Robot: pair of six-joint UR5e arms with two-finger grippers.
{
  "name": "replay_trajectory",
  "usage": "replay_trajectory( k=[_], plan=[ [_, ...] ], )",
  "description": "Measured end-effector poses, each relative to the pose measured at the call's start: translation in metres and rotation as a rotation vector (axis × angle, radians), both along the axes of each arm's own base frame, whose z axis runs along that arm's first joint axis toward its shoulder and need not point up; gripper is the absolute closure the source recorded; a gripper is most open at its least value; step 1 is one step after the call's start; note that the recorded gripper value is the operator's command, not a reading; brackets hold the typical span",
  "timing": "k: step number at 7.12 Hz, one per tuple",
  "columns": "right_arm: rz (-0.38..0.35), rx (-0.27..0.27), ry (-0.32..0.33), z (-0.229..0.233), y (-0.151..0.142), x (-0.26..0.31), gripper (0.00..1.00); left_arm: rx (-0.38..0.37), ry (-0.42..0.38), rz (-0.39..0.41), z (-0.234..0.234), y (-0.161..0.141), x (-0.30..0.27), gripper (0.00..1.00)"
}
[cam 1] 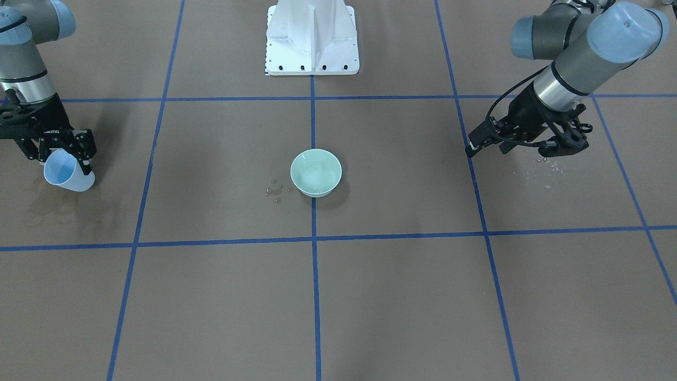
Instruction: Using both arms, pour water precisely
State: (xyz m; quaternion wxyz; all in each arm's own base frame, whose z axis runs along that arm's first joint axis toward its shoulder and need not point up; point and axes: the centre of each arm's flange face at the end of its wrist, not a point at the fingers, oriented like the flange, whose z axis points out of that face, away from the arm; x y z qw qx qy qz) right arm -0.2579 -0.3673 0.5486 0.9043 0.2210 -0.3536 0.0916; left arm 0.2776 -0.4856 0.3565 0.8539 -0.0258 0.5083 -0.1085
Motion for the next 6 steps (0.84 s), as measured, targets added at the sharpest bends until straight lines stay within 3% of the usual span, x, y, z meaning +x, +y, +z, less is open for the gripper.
replay_trajectory(
  k=[1,2,6],
  plan=[
    [0.01,-0.021,-0.019,-0.0006,0.0048,-0.0074,0.44,-0.001,-0.001,0.0,0.0008,0.0,0.0,0.0],
    [0.017,-0.034,-0.032,-0.0012,0.0075,-0.0115,0.01,-0.002,-0.001,0.0,0.0012,0.0,0.0,0.0],
    [0.032,-0.042,-0.047,-0.005,0.0094,-0.0114,0.0,-0.002,-0.002,-0.001,0.001,-0.0001,0.0006,0.0]
  ],
)
